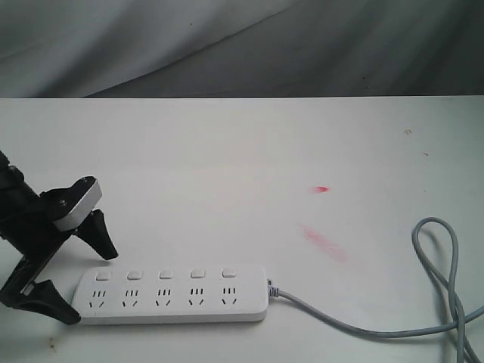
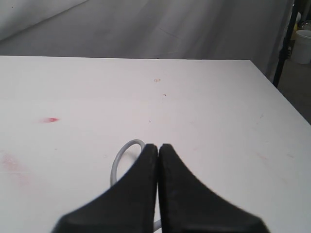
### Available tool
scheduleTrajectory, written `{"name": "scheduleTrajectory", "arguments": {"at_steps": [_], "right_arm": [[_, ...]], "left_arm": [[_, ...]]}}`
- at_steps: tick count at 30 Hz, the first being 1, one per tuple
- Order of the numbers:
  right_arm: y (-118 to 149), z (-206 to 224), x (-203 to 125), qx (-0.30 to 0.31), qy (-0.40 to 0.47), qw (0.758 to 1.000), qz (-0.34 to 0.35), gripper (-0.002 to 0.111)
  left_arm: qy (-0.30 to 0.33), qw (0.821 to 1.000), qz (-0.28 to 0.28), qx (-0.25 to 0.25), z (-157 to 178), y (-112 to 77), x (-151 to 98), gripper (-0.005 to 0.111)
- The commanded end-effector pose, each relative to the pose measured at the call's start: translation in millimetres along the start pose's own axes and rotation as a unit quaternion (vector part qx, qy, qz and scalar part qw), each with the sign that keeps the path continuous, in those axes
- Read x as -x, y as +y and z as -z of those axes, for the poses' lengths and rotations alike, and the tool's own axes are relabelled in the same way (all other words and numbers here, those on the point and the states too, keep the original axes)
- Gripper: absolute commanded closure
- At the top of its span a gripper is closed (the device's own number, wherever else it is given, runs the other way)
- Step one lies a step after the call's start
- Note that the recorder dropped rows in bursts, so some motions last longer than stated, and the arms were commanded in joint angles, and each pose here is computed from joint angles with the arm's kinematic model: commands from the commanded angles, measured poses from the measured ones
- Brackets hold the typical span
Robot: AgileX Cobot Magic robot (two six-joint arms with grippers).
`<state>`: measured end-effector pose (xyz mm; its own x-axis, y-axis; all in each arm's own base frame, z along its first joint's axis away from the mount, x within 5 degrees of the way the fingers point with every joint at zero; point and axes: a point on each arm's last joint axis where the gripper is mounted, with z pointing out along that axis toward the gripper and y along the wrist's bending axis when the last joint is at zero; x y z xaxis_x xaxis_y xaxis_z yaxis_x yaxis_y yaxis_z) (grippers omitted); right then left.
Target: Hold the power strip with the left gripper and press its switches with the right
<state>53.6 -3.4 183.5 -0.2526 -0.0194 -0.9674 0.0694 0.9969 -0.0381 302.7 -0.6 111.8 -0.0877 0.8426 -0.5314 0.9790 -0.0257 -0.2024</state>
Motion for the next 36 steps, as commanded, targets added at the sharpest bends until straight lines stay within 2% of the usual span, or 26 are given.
{"name": "scheduleTrajectory", "arguments": {"at_steps": [1, 5, 7, 9, 36], "right_arm": [[-0.5, -0.1, -0.3, -0.004, -0.004, 1.0, 0.006, 0.108], [-0.5, -0.1, -0.3, -0.004, -0.004, 1.0, 0.006, 0.108], [-0.5, -0.1, -0.3, -0.004, -0.004, 1.0, 0.006, 0.108], [-0.5, -0.1, -0.3, -0.004, -0.004, 1.0, 0.006, 0.108], [-0.5, -0.1, -0.3, -0.004, -0.004, 1.0, 0.006, 0.108]], "left_arm": [[0.003, 1.0, 0.0, 0.014, -1.9, 2.2, 0.1, 0.012], [0.011, 1.0, -0.007, 0.001, -1.6, -0.1, -1.9, 0.048], [0.008, 1.0, -0.008, -0.007, -1.6, -1.6, -1.4, 0.058], [0.007, 1.0, -0.007, -0.009, -1.6, -2.0, -1.2, 0.064], [0.008, 1.0, -0.006, -0.001, -1.6, -0.6, -1.3, 0.065]]}}
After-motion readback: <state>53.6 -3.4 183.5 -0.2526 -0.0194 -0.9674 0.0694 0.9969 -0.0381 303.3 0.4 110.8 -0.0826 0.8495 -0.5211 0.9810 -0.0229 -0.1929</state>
